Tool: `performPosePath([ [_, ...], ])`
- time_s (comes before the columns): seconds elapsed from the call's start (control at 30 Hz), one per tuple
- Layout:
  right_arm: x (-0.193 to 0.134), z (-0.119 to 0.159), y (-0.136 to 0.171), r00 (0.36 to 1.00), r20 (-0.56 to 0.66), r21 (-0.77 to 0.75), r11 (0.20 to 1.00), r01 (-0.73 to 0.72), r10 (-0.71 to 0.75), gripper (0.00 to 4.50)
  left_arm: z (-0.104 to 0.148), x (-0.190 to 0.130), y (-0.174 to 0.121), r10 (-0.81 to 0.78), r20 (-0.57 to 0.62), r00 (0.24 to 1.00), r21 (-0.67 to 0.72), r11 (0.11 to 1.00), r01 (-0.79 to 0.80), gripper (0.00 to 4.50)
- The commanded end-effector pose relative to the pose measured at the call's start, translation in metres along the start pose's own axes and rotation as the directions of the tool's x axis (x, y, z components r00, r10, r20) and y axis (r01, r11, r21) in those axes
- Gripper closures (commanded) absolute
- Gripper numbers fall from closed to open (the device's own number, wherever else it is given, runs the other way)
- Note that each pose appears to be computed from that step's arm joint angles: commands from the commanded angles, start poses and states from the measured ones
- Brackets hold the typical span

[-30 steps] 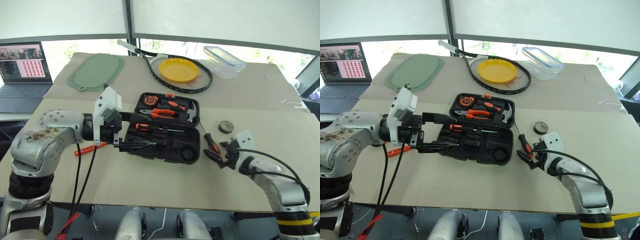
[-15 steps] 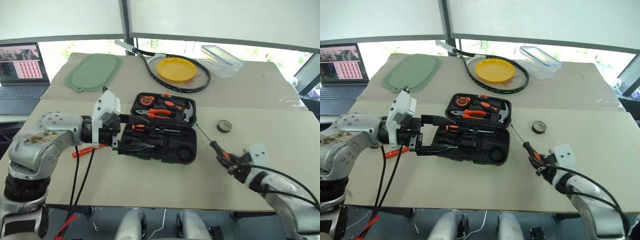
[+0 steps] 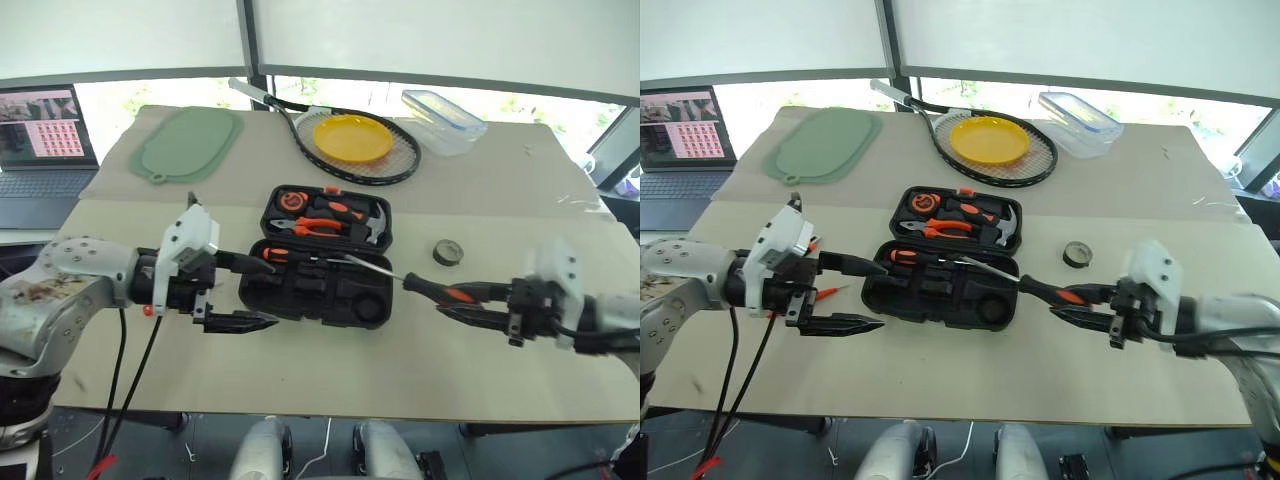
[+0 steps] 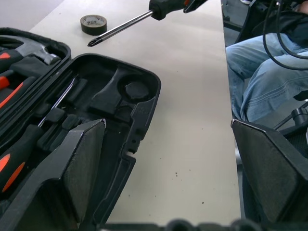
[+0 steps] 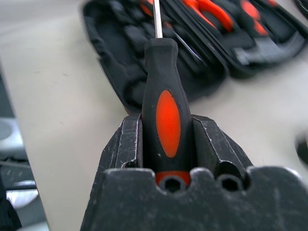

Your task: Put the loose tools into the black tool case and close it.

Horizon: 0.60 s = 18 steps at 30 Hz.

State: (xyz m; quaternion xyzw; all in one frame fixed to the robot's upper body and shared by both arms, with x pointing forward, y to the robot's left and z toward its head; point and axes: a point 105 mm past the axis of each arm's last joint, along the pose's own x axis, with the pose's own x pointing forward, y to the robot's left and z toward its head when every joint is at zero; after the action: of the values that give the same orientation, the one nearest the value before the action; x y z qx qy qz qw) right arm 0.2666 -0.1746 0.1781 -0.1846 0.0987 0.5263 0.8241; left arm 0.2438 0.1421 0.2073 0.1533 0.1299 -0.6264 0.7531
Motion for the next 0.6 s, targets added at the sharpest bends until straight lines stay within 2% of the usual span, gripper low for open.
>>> performPosePath([
  [0.03, 0.032, 0.0, -0.019, 0.998, -0.013, -0.088, 0.994, -0.059, 0.058, 3.46, 0.013, -0.004, 0.002, 0.014, 0.026, 1.0, 0.06, 0.998, -0.016, 0.0],
  [0.13, 0.06, -0.002, -0.029, 0.994, -0.026, -0.118, 0.987, -0.108, 0.106, 3.46, 0.015, -0.004, 0.004, 0.031, 0.036, 0.999, 0.064, 0.997, -0.033, 0.0],
  [0.27, 0.082, -0.007, -0.038, 0.989, -0.041, -0.13, 0.98, -0.148, 0.144, 3.46, 0.015, -0.005, 0.002, 0.038, 0.032, 0.999, 0.058, 0.998, -0.04, 0.0],
  [0.6, 0.097, -0.019, -0.049, 0.987, -0.078, -0.145, 0.978, -0.151, 0.141, 3.46, 0.016, -0.002, 0.004, 0.054, 0.033, 0.998, 0.065, 0.996, -0.056, 0.0],
])
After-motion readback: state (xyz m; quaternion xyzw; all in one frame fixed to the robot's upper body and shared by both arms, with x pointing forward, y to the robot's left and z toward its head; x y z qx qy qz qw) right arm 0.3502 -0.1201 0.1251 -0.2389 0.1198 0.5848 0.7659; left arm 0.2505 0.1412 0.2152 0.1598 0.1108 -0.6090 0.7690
